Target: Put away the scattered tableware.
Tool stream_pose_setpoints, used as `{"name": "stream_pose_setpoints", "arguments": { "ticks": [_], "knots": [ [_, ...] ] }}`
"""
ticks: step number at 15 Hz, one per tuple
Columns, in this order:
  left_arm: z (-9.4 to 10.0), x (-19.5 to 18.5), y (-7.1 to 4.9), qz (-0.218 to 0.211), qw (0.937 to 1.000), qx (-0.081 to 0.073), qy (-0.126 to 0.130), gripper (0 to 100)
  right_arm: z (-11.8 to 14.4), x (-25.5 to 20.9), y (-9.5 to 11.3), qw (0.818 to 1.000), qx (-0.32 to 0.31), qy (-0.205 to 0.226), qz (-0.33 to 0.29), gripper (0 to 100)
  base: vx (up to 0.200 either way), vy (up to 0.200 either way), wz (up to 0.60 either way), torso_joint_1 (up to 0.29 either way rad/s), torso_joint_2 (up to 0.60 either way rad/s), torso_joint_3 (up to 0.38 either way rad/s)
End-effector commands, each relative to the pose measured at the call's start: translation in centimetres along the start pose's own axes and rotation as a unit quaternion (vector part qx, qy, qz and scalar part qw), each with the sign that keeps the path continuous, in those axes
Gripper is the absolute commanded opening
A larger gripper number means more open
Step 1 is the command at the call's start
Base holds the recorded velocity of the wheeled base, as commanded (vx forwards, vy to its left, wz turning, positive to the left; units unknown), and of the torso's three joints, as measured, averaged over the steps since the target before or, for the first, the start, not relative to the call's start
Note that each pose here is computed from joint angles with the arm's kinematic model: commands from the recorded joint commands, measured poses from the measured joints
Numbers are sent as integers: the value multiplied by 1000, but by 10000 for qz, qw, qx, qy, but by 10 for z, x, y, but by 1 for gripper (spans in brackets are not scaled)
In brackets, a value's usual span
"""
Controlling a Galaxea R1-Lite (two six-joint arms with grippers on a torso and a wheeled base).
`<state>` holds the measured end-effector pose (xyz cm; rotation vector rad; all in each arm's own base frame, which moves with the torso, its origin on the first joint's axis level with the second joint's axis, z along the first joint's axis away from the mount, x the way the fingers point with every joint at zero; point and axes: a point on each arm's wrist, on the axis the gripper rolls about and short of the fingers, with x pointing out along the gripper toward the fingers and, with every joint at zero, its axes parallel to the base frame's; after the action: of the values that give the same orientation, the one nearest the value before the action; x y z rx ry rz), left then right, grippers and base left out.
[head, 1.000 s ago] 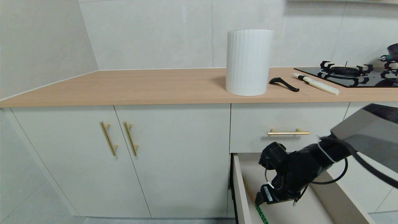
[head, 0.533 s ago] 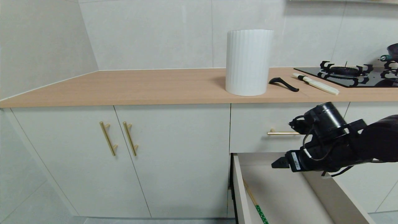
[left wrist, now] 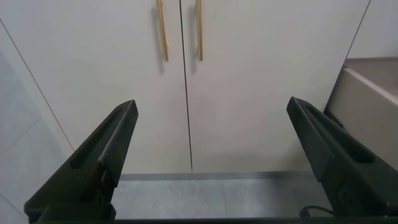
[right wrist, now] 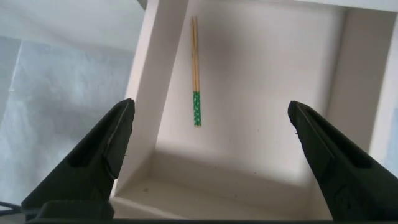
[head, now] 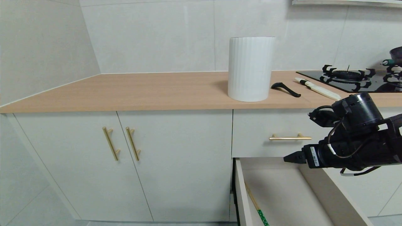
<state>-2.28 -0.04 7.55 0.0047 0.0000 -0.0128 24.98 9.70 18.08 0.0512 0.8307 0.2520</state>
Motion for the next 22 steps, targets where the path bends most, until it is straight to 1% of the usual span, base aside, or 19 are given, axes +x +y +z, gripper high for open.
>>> {"name": "stream_pose_setpoints", "arguments": {
  "ticks": [1,6,22],
  "knots": [
    [0,0,0,2,10000,0,0,100,-2,0,0,10000,-41,35,5,100,0,0,0,36,-124,-281],
    [0,0,0,2,10000,0,0,100,-7,1,-1,9998,-133,115,12,100,0,0,0,174,-498,-297],
    [0,0,0,2,10000,0,0,100,-6,2,0,9998,-164,82,3,100,0,0,0,206,-478,-276]
  ]
}}
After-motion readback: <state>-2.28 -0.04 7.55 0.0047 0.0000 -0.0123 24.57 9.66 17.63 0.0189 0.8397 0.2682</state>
